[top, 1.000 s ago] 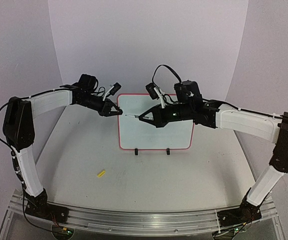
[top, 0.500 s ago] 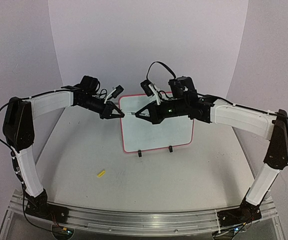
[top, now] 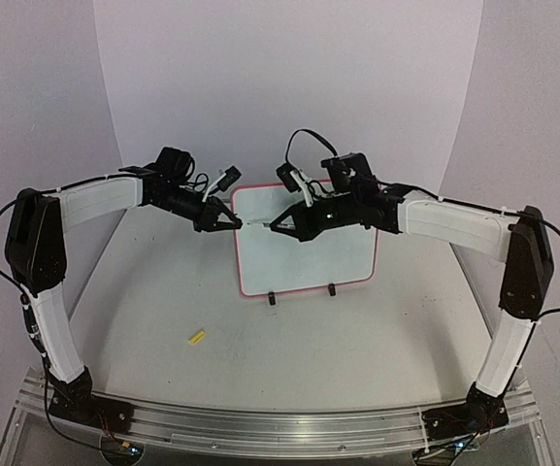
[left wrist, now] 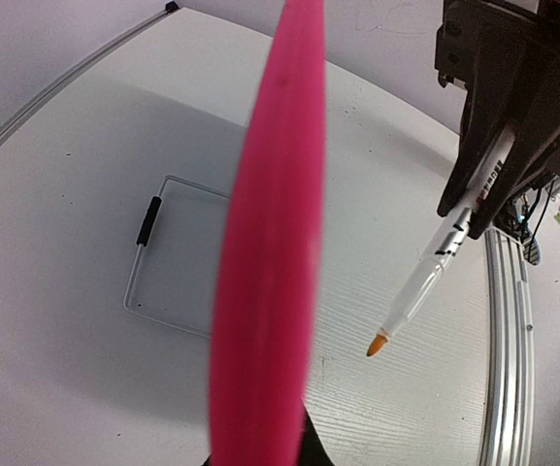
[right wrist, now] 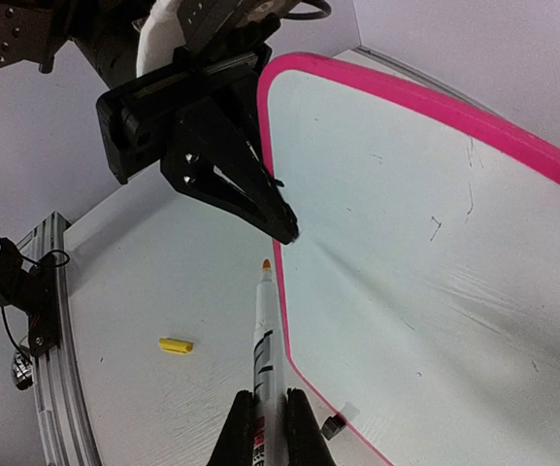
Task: Write a sentence on the whiteboard
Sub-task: Hold the whiteboard at the center of the board, then write a sentence on the whiteboard.
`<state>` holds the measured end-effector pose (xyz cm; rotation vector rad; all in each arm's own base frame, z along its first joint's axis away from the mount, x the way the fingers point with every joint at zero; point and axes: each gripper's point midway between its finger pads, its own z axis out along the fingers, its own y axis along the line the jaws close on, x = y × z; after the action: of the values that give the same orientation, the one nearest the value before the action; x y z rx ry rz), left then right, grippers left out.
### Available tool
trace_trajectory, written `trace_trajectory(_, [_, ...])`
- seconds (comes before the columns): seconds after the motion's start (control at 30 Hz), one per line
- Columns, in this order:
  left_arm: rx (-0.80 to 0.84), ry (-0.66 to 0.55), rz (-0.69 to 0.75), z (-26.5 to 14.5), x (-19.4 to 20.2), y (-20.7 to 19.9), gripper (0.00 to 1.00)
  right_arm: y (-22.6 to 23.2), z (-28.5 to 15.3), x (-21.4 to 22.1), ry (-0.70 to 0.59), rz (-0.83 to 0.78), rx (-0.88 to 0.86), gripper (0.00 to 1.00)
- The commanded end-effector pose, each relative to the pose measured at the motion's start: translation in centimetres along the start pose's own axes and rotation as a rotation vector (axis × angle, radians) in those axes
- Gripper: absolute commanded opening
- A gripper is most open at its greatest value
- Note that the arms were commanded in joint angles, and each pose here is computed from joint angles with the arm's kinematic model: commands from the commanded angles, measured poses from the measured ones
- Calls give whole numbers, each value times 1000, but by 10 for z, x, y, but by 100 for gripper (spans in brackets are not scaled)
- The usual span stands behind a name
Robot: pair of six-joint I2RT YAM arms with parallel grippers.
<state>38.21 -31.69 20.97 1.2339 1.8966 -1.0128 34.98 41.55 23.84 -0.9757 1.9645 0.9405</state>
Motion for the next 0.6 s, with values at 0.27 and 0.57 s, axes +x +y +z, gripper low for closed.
trace_trajectory(0.27, [-95,55,53,-7,6,6,0,-2,8,-21,-38,-70,-3,0])
trace_trajectory(0.57, [-96,58,59,-6,4,4,0,-9,12,-20,-30,-65,27,0])
